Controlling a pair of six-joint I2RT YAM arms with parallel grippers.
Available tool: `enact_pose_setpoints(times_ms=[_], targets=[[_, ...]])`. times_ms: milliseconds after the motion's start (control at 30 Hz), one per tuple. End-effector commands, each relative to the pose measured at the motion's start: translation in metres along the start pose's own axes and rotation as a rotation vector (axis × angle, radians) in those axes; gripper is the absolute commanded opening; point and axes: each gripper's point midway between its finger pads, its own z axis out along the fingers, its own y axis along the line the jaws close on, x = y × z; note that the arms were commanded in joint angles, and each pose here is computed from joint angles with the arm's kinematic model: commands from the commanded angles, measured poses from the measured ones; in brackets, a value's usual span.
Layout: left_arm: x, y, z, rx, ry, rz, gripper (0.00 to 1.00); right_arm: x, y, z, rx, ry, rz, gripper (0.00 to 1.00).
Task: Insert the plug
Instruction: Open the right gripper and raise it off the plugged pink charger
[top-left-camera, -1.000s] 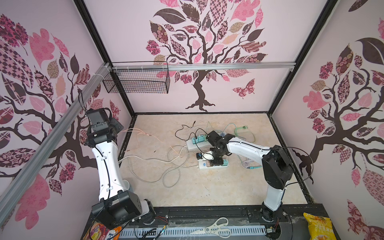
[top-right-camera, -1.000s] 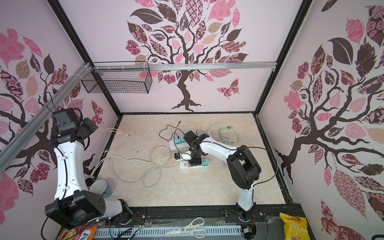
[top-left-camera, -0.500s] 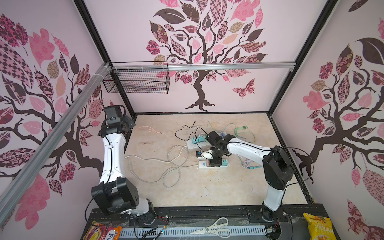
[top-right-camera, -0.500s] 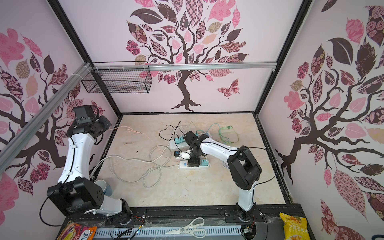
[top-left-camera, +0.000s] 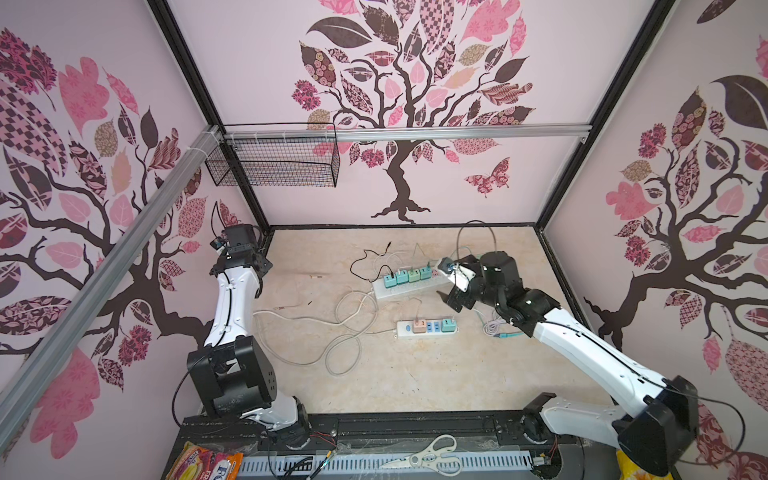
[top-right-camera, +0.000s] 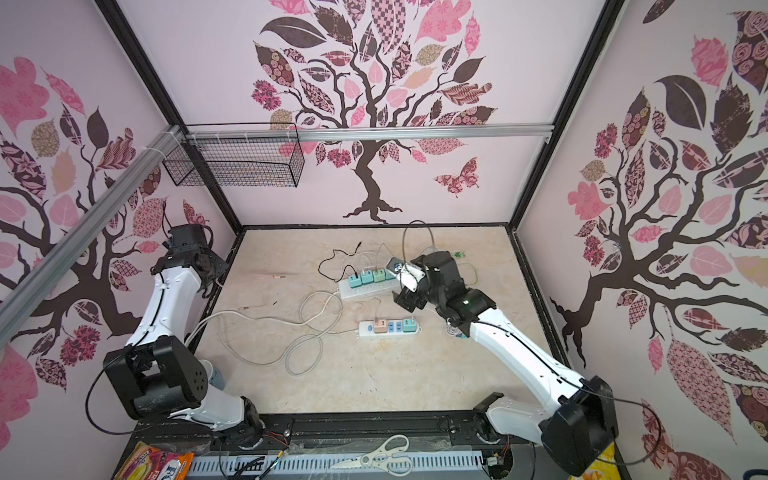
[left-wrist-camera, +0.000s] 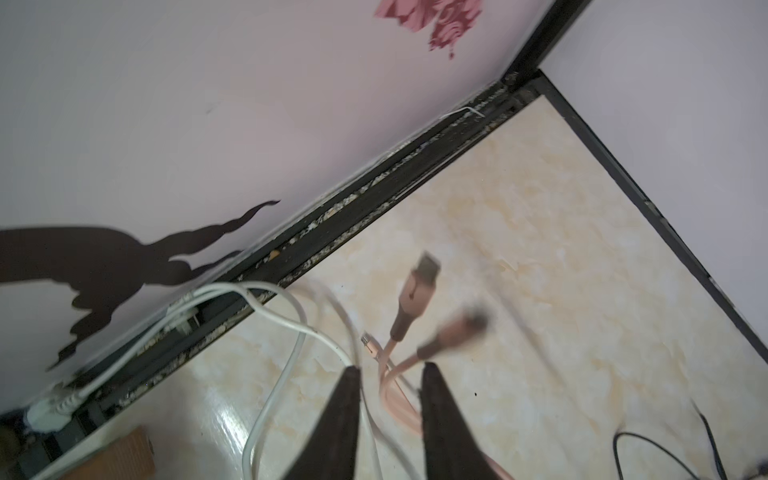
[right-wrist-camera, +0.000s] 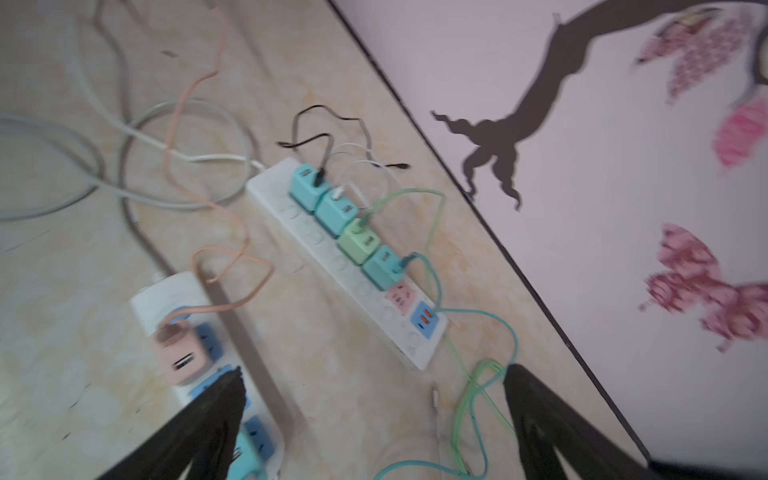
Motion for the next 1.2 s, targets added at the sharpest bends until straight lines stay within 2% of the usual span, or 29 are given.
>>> enact_pose_setpoints(times_ms=[0, 33, 67, 100, 167, 267, 400, 500, 600, 700, 833, 933, 1033, 1100, 1167], targets=[[-0.006, 0.021, -0.013, -0.063, -0.088, -0.047, 0.63, -0.004, -0.099, -0.025, 0.440, -0.172, 0.347, 1.00], [-0.005, 0.024, -0.015, -0.067, -0.094, -0.043, 0.73, 0.008, -0.114, -0.034, 0.520, -0.191, 0.410, 1.00], [-0.003, 0.027, -0.017, -0.067, -0.104, -0.042, 0.90, 0.022, -0.126, -0.043, 0.599, -0.211, 0.464, 1.00], [-0.001, 0.030, -0.016, -0.069, -0.111, -0.040, 0.98, 0.034, -0.135, -0.051, 0.671, -0.219, 0.504, 1.00], [0.007, 0.034, -0.013, -0.065, -0.123, -0.047, 0.98, 0.066, -0.148, -0.069, 0.832, -0.222, 0.584, 1.00], [0.023, 0.038, -0.004, -0.061, -0.132, -0.049, 0.98, 0.113, -0.151, -0.087, 1.005, -0.210, 0.679, 1.00], [0.038, 0.045, 0.008, -0.098, -0.206, -0.026, 0.98, 0.173, -0.149, -0.103, 1.171, -0.167, 0.794, 1.00], [0.054, 0.047, 0.027, -0.093, -0.214, 0.006, 0.98, 0.216, -0.144, -0.105, 1.264, -0.091, 0.851, 1.00], [0.069, 0.038, 0.049, -0.055, -0.182, 0.093, 0.98, 0.240, -0.137, -0.093, 1.263, -0.026, 0.863, 1.00], [0.083, 0.016, 0.068, 0.050, -0.146, 0.178, 0.98, 0.255, -0.133, -0.078, 1.250, 0.018, 0.850, 1.00], [0.095, -0.006, 0.081, 0.164, -0.125, 0.226, 0.98, 0.252, -0.134, -0.051, 1.152, 0.049, 0.800, 1.00], [0.097, -0.029, 0.082, 0.305, -0.168, 0.252, 0.98, 0.250, -0.134, -0.037, 1.077, 0.067, 0.778, 1.00], [0.093, -0.053, 0.072, 0.458, -0.243, 0.257, 0.98, 0.243, -0.128, -0.027, 0.972, 0.039, 0.759, 1.00], [0.101, -0.068, 0.070, 0.497, -0.234, 0.322, 0.98, 0.235, -0.121, -0.022, 0.899, 0.004, 0.757, 1.00], [0.115, -0.089, 0.071, 0.526, -0.239, 0.413, 0.98, 0.222, -0.114, -0.017, 0.821, -0.086, 0.802, 1.00]])
